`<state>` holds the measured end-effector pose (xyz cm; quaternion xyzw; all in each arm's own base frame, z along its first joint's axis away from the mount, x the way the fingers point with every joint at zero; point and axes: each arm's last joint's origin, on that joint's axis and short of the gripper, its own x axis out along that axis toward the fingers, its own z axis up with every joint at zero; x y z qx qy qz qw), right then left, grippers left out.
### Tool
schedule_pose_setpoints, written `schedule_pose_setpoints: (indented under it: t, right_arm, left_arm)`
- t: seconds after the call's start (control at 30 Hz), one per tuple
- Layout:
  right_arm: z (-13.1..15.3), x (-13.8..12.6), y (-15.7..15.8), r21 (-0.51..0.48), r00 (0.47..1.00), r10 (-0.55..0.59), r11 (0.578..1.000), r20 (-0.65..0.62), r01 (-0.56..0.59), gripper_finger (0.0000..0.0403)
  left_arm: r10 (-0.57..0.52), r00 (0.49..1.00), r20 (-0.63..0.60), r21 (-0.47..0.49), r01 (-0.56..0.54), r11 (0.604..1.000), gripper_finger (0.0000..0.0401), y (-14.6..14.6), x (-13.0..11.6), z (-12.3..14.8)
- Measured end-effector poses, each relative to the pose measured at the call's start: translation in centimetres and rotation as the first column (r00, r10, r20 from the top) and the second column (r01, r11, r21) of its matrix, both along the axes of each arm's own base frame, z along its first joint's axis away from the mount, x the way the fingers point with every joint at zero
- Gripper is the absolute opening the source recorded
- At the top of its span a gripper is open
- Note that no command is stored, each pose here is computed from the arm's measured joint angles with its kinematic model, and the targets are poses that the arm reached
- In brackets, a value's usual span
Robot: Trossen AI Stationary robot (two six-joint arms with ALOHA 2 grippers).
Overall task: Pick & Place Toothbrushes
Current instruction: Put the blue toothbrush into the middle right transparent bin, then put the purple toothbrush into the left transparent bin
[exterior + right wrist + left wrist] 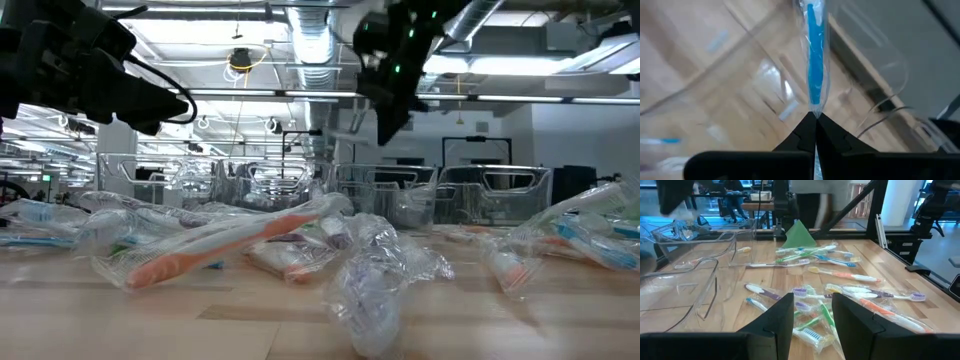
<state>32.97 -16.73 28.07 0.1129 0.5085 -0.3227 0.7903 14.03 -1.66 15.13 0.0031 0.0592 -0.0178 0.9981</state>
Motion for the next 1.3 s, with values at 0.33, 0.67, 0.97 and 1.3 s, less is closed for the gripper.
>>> schedule_pose_setpoints:
  t: [0.33,0.67,0.97,1.3]
  right_arm:
    - [-3.2,0.7,-1.4,0.063,0.996,0.027,0.998,-0.091,-0.021,0.0009]
    - [-3.1,0.6,-0.7,0.081,0.993,0.022,0.997,-0.113,-0.012,0.0078]
    - [0.2,1.8,1.5,0.076,0.992,0.084,0.994,-0.099,-0.077,0.0109]
    - [5.1,1.4,11.2,0.090,0.941,0.318,0.947,-0.118,-0.309,0.0098]
  left_arm:
    - [0.001,1.000,0.000,-0.004,-0.001,1.000,0.0129,0.0,0.0,0.0]
    - [0.000,1.000,0.000,-0.001,0.000,1.000,0.0129,0.0,0.0,0.0]
    - [0.001,1.000,0.000,-0.001,-0.001,1.000,0.0129,0.0,0.0,0.0]
    - [-0.004,1.000,-0.001,-0.019,0.004,1.000,0.0129,0.0,0.0,0.0]
